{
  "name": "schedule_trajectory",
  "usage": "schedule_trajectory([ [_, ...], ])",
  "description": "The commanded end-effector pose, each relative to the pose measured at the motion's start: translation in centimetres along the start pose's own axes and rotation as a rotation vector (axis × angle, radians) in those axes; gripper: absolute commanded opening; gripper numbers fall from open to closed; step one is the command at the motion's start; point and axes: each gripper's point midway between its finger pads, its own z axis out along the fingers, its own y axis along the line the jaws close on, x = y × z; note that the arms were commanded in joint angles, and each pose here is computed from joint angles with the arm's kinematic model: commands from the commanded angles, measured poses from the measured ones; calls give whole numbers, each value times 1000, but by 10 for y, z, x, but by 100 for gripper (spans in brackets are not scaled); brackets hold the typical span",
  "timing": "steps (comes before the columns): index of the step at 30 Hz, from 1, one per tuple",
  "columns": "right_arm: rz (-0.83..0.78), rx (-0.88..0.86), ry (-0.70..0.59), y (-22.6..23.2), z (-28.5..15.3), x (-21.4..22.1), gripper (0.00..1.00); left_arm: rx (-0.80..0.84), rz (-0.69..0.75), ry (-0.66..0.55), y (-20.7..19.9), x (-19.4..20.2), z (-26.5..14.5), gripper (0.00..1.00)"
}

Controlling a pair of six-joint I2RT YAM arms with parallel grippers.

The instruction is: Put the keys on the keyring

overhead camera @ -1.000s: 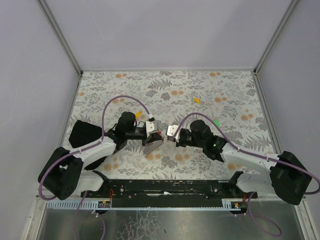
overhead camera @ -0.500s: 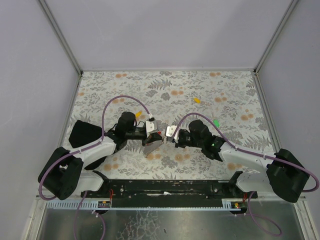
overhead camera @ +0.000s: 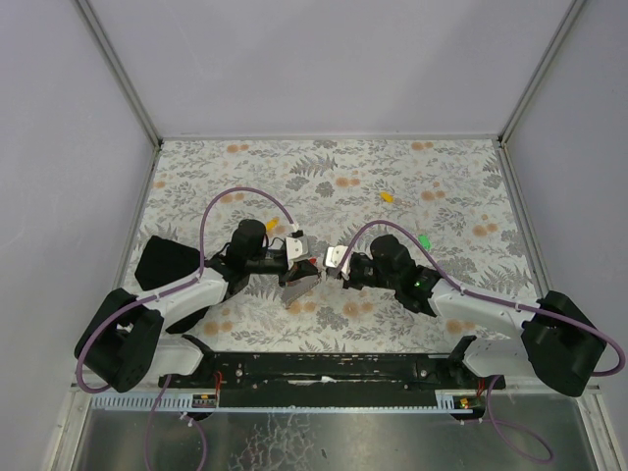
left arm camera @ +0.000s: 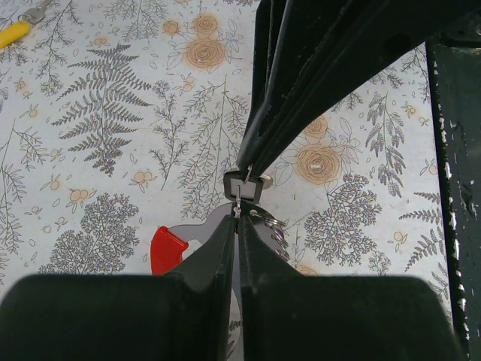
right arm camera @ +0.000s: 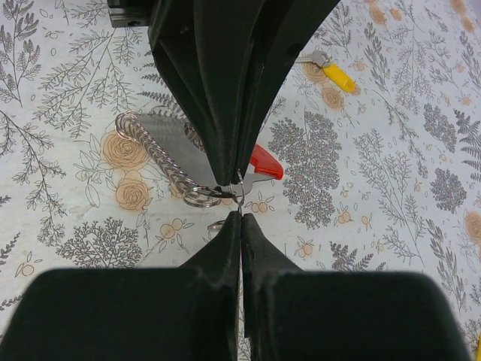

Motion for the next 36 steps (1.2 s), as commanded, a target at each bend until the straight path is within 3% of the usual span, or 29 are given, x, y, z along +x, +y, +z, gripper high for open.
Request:
schedule_trajectory([
  [1,-15,8,-79,-7,4,-23,0,-1,57,-58,6,-22,3,0],
  [36,-3,37,-42,-11,3,-16,0,-15,54,-56,9,-22,3,0],
])
